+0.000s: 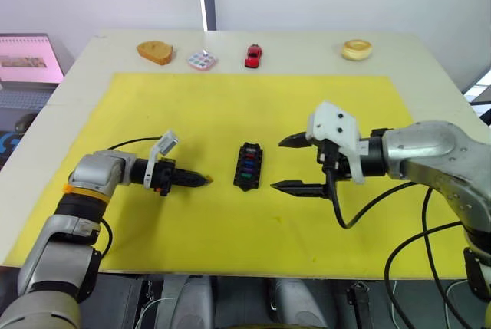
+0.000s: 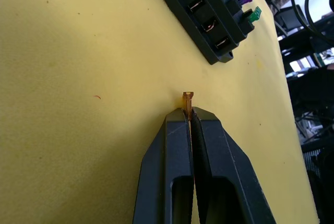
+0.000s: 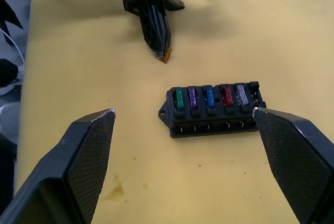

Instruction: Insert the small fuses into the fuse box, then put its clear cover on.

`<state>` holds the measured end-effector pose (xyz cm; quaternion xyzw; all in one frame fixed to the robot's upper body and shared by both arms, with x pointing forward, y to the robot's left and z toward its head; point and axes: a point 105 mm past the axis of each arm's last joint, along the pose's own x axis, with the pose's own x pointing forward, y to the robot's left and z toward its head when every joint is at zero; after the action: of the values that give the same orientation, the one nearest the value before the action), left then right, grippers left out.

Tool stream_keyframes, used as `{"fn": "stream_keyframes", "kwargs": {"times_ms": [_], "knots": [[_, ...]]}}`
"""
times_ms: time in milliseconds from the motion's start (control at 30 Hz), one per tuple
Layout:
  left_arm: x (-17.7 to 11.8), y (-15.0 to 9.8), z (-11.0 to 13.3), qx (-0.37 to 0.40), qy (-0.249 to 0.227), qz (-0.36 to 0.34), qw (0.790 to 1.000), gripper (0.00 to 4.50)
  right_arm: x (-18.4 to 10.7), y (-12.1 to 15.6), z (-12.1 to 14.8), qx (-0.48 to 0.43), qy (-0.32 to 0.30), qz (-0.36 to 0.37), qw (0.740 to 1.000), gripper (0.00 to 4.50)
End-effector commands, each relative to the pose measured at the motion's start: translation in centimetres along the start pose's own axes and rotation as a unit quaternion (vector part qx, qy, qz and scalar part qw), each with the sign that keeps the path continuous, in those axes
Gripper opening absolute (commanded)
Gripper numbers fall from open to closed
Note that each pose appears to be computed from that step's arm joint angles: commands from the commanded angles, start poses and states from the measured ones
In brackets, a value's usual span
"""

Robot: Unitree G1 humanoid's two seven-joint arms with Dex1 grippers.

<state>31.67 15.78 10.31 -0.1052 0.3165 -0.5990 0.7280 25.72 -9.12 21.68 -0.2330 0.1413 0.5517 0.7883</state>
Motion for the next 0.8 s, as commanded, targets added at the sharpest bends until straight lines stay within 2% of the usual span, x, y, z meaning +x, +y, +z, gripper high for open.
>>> {"fn": "stream_keyframes", "kwargs": {"times_ms": [33, 233, 333, 500, 600, 700, 800], "knots": [[-0.8, -1.7, 2.8, 0.05, -0.028, -0.014, 0.998, 0.06, -0.5, -0.2, 1.4, 0.038, -0.02, 0.011, 0.999, 4.5], [0.3, -7.1, 7.2, 0.134, -0.065, -0.095, 0.984, 0.06, -1.2, -0.4, 3.4, 0.115, -0.05, 0.055, 0.991, 4.5], [1.3, -10.1, 8.1, 0.17, -0.067, -0.141, 0.973, 0.06, -1.6, -0.5, 4.2, 0.135, -0.065, 0.073, 0.986, 4.5], [2.3, -13.0, 9.5, 0.206, -0.084, -0.18, 0.958, 0.06, -2.0, -0.2, 5.0, 0.151, -0.085, 0.096, 0.98, 4.5], [2.7, -13.7, 9.9, 0.216, -0.089, -0.191, 0.953, 0.06, -2.1, 0.0, 5.1, 0.154, -0.089, 0.103, 0.979, 4.5], [2.8, -13.8, 10.3, 0.221, -0.095, -0.19, 0.952, 0.0, -2.2, 0.4, 5.1, 0.153, -0.089, 0.11, 0.978, 3.61], [2.8, -13.8, 10.6, 0.223, -0.101, -0.191, 0.951, 0.0, -2.1, 0.4, 5.1, 0.157, -0.091, 0.112, 0.977, 2.14]]}}
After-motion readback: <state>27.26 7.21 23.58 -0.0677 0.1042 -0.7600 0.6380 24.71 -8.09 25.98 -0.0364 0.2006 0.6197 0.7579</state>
